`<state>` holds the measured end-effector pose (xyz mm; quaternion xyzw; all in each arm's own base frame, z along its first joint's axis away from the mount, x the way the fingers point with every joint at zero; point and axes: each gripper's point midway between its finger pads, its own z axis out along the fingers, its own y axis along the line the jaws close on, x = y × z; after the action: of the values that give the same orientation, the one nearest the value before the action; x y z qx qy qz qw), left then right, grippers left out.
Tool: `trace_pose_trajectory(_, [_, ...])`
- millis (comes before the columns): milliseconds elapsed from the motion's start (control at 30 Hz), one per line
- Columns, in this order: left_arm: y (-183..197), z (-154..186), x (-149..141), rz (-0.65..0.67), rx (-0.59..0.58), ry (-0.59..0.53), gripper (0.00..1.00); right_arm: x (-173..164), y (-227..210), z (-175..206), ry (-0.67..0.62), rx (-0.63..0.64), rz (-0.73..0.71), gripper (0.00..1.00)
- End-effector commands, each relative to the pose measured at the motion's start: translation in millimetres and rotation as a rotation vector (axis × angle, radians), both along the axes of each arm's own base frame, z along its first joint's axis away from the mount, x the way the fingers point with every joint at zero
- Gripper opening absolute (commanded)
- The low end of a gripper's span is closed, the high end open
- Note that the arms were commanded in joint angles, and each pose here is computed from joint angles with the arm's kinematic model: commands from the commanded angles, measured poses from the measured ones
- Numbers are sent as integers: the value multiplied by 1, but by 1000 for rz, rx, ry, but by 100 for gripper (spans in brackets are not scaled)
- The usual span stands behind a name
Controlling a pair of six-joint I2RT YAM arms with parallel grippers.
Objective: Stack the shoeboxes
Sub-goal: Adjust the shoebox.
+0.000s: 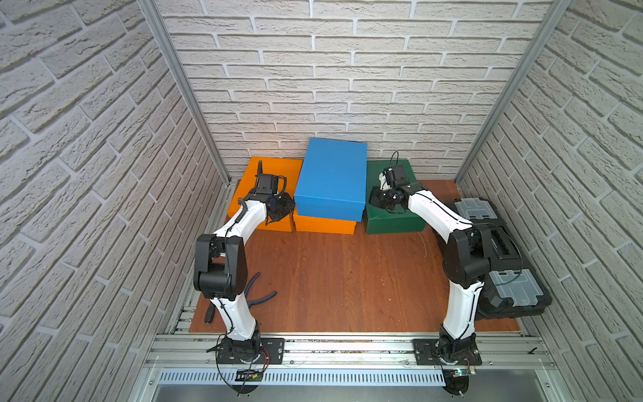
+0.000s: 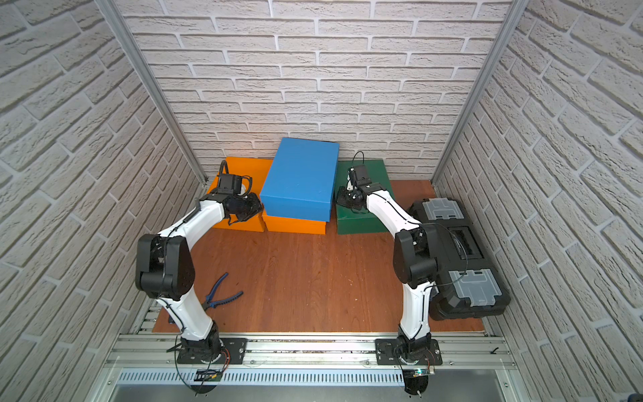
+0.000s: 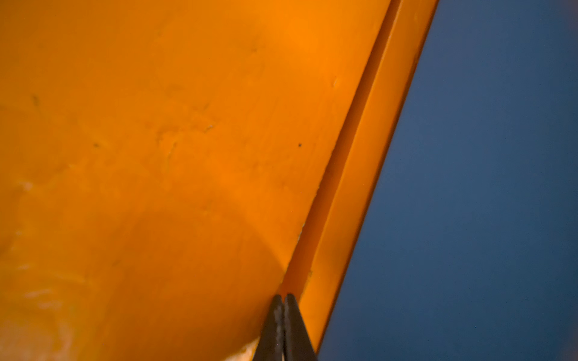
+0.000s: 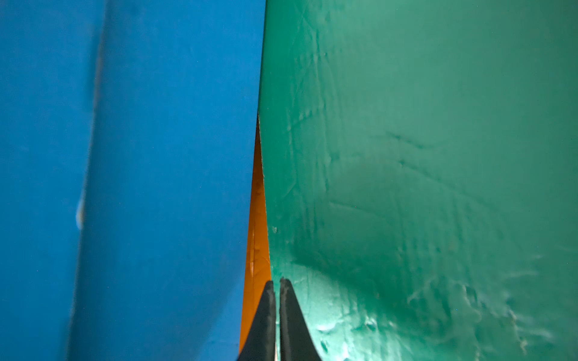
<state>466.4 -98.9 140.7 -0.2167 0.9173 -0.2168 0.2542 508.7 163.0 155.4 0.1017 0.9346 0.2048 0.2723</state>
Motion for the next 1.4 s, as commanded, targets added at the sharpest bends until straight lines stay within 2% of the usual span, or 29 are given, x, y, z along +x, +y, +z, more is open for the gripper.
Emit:
trace_pose_trajectory(0, [16,-6,-12,21,108,53,7,0,-4,2,-12,-10,1,9])
trace_pose_trajectory(133, [14,-2,-12,20,113,44,7,-1,-5,2,-12,-16,2,8])
trace_pose_trajectory(300, [-6,7,-3,-27,102,12,8,-3,3,2,-9,-7,26,8])
trace_pose_trajectory(700, [-30,-5,-6,-74,69,27,8,-13,27,-24,39,44,71,8])
trace_pose_trajectory(1000, [-10,-2,-19,-44,145,34,8,-8,35,-20,26,73,89,9])
trace_pose_trajectory(1200, [-6,-5,-19,-37,129,32,7,-5,47,-11,11,56,110,9])
trace_pose_trajectory(1367, [-7,-10,-14,-38,106,41,8,-8,60,-20,39,66,129,9])
